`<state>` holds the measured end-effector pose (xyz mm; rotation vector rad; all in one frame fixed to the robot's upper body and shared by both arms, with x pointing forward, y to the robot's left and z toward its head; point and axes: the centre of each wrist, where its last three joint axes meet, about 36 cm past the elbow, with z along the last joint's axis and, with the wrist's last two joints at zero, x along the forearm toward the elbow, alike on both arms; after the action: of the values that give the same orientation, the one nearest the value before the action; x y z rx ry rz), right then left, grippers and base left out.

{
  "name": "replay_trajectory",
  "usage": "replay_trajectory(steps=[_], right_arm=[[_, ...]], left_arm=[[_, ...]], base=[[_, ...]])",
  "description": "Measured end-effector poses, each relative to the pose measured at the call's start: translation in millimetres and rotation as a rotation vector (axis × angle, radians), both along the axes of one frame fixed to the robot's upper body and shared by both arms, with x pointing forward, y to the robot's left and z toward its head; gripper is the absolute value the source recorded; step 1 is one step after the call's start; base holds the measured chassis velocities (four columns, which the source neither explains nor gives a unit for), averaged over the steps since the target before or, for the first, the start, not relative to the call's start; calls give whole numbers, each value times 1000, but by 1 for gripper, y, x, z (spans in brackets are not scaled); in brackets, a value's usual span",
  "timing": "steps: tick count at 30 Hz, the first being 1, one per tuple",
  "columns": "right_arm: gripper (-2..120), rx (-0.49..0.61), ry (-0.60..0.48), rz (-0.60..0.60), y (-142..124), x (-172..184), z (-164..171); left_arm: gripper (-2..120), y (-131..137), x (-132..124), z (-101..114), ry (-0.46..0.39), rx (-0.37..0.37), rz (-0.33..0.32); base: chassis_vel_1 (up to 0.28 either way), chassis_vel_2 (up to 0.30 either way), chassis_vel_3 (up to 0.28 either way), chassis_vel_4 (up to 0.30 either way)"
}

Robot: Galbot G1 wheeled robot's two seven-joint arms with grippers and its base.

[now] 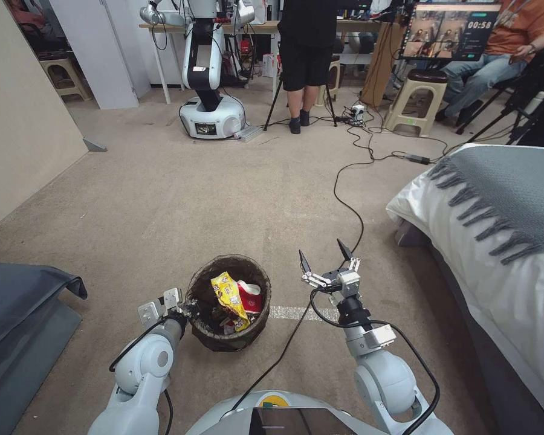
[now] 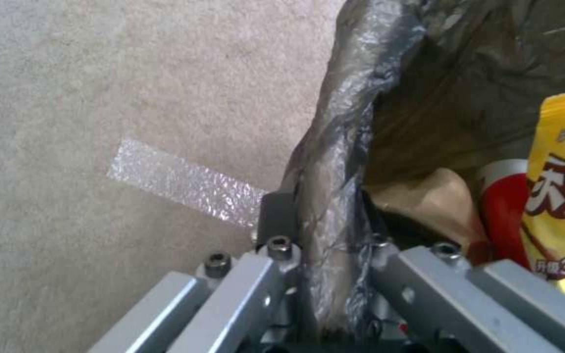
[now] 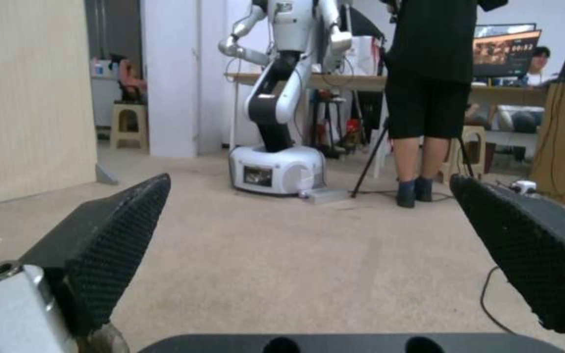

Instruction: Pick up the trash bin, then pick up the garbage from the floor and place it into the trash bin.

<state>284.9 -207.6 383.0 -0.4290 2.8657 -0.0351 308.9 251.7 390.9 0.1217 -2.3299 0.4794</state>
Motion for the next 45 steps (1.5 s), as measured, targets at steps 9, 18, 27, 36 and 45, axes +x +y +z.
replay_trajectory(steps=[9, 18, 27, 36, 45], right_arm=[[100, -5, 1, 6, -1, 0, -2], [100, -8, 3, 10, 0, 1, -5], [100, -10, 3, -52, 2, 2, -6], [100, 15, 70, -198, 11, -4, -11], [100, 21, 90, -235, 15, -7, -17]], left_arm=[[34, -1, 4, -4, 1, -6, -10], [69, -1, 5, 4, -48, 30, -41], [98, -5, -6, 29, -298, 190, -93], [100, -15, -28, 26, -617, 436, -132], [100, -18, -37, 15, -681, 486, -132]], base=[[0, 0, 0, 0], [0, 0, 0, 0], [0, 0, 0, 0], [0, 0, 0, 0], [0, 0, 0, 0]])
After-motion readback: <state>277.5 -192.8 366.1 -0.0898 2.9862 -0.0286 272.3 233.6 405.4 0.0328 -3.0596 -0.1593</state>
